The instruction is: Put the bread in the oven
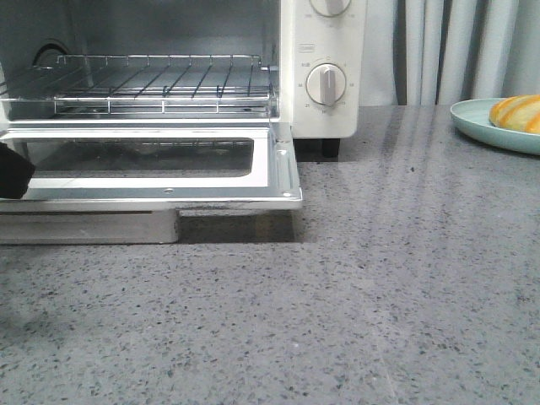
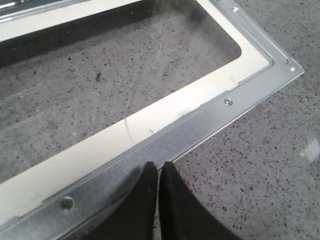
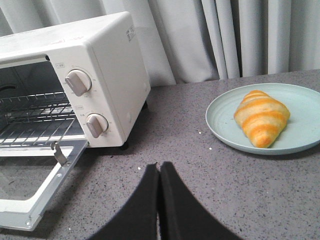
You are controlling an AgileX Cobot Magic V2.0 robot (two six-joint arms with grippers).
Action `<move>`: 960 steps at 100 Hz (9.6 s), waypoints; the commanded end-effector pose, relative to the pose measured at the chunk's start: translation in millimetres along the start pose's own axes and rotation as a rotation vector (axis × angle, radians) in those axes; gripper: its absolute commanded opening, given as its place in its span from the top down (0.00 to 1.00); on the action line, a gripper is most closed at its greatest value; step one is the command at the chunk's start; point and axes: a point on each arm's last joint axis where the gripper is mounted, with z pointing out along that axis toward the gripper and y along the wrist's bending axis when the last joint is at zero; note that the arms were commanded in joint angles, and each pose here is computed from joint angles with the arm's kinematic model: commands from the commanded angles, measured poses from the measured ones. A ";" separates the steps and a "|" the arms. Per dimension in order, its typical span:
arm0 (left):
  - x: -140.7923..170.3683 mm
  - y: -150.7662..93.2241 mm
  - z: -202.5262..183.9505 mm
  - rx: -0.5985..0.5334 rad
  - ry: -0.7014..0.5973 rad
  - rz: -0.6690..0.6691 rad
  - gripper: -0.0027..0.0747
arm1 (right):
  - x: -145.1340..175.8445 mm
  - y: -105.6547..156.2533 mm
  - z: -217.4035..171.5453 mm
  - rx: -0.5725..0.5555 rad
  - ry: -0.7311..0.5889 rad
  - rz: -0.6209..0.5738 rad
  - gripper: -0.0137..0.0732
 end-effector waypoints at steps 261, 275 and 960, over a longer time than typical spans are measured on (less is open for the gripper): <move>-2.3 -70.7 -178.3 -0.078 -0.793 0.227 0.99 | -158.7 213.1 201.4 -0.548 0.097 -0.363 0.92; -2.2 -70.9 -178.1 -0.076 -0.790 0.228 0.99 | -105.4 235.8 232.0 -0.564 0.312 -0.426 0.92; 138.0 -1.0 -65.7 -0.639 -0.449 -0.048 0.99 | 124.8 -40.7 11.4 0.272 0.035 -0.149 0.92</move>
